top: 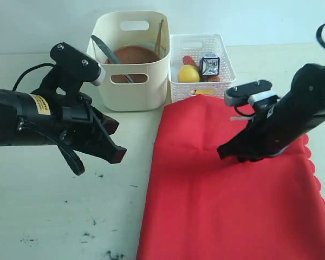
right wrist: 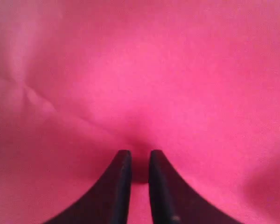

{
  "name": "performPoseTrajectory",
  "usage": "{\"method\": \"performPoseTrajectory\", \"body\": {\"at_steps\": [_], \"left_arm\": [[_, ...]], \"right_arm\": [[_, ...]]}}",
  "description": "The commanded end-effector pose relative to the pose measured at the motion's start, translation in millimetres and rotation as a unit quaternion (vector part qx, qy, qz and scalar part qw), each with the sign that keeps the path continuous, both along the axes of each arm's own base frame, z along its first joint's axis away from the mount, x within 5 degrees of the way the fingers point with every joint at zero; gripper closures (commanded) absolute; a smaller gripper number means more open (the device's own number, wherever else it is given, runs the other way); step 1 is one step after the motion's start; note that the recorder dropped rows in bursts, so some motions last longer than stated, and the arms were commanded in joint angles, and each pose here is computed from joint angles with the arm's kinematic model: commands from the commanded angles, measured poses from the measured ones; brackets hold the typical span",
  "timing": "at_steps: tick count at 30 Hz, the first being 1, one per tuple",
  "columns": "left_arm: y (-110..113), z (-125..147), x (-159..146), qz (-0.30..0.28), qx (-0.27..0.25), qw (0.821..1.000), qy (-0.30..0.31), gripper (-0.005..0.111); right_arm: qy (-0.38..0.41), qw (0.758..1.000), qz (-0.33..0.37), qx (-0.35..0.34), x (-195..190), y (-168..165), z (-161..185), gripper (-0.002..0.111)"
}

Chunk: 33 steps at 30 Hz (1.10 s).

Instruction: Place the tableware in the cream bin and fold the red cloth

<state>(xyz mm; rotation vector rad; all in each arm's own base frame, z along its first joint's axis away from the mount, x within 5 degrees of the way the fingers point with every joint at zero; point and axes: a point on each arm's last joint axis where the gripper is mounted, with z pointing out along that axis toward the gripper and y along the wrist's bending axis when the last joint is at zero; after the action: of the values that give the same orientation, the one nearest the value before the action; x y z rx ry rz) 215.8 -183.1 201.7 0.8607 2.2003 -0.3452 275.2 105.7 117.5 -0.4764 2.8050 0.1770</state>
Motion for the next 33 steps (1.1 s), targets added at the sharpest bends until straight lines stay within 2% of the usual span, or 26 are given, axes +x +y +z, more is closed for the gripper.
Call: {"method": "performPoseTrajectory", "body": {"at_steps": [1,3,6,9,13,16,18,20,22,25,27,33], "left_arm": [[2,-1,-1,0.003,0.000,1.000,0.005,0.107],[2,-1,-1,0.003,0.000,1.000,0.005,0.107],[2,-1,-1,0.003,0.000,1.000,0.005,0.107],[2,-1,-1,0.003,0.000,1.000,0.005,0.107],[2,-1,-1,0.003,0.001,1.000,0.005,0.107],[2,-1,-1,0.003,0.001,1.000,0.005,0.107],[2,-1,-1,0.003,0.001,1.000,0.005,0.107],[2,-1,-1,0.003,0.001,1.000,0.005,0.107],[2,-1,-1,0.003,0.001,1.000,0.005,0.107],[2,0,-1,0.003,0.000,1.000,0.003,0.107],[2,0,-1,0.003,0.000,1.000,0.003,0.107],[2,0,-1,0.003,0.000,1.000,0.003,0.107]], "right_arm": [[0.032,0.997,-0.019,-0.069,-1,-16,-18,0.093],[0.039,0.991,-0.039,-0.123,-2,-33,-17,0.093],[0.018,0.975,-0.113,-0.191,0,-62,-13,0.093],[-0.031,0.959,-0.177,-0.220,7,-86,-9,0.093],[-0.073,0.944,-0.236,-0.218,12,-100,2,0.094],[-0.098,0.938,-0.256,-0.212,10,-102,23,0.094],[-0.115,0.936,-0.275,-0.186,6,-101,40,0.095],[-0.128,0.942,-0.283,-0.124,1,-94,58,0.096],[-0.149,0.960,-0.232,-0.040,-6,-76,67,0.098],[-0.168,0.977,-0.129,0.021,-20,-45,61,0.099],[-0.153,0.984,-0.082,0.032,-31,-27,48,0.099],[-0.073,0.996,-0.046,0.014,-39,-3,4,0.099]]}}
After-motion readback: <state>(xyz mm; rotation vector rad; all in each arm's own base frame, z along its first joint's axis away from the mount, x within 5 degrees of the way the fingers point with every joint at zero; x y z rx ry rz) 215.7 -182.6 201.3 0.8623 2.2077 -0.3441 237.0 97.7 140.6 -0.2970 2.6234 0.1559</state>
